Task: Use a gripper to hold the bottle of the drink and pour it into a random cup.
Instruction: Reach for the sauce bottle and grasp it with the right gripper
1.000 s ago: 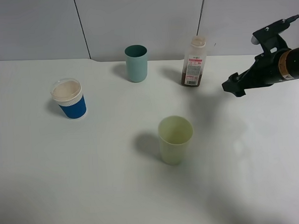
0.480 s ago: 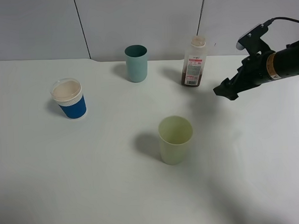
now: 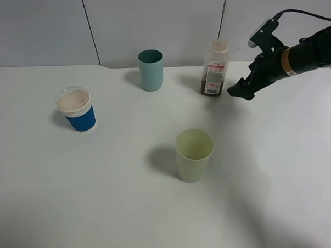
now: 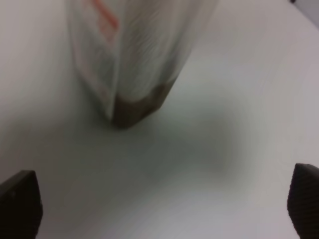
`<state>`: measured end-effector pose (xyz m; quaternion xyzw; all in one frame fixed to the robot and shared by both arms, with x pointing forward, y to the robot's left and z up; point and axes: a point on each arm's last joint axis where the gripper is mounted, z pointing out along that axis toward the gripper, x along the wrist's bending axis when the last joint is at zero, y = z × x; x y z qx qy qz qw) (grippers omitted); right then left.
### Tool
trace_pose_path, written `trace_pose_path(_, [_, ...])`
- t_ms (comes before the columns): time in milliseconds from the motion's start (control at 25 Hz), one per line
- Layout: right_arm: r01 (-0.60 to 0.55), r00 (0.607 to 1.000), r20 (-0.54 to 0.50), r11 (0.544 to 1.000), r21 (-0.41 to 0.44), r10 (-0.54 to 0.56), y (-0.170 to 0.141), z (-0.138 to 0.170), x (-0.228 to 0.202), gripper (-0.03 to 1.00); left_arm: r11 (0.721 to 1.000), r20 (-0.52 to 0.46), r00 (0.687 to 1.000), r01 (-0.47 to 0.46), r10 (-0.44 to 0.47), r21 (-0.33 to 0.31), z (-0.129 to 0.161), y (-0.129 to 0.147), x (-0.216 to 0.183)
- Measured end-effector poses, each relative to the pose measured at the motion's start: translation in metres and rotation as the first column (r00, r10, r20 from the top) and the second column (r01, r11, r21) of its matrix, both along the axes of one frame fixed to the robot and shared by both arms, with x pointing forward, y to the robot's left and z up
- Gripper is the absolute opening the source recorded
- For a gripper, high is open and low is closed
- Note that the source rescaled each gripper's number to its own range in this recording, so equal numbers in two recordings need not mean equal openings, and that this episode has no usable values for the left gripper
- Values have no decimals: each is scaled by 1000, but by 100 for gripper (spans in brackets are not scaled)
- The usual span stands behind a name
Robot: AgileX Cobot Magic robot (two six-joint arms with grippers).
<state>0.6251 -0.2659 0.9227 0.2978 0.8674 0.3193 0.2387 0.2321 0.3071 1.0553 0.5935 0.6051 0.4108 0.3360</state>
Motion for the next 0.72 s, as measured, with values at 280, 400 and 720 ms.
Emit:
trace_pose_path(280, [-83, 997, -1, 993, 82, 83, 9, -7, 19, 100, 1000, 0, 1000, 0, 0, 0, 0, 0, 0])
trace_pose_path(400, [-115, 993, -6, 987, 108, 116, 11, -14, 24, 100, 1000, 0, 1000, 0, 0, 0, 0, 0, 0])
trace_pose_path(720, [-197, 980, 34, 965, 174, 194, 7, -30, 34, 100, 1000, 0, 1000, 0, 0, 0, 0, 0, 0])
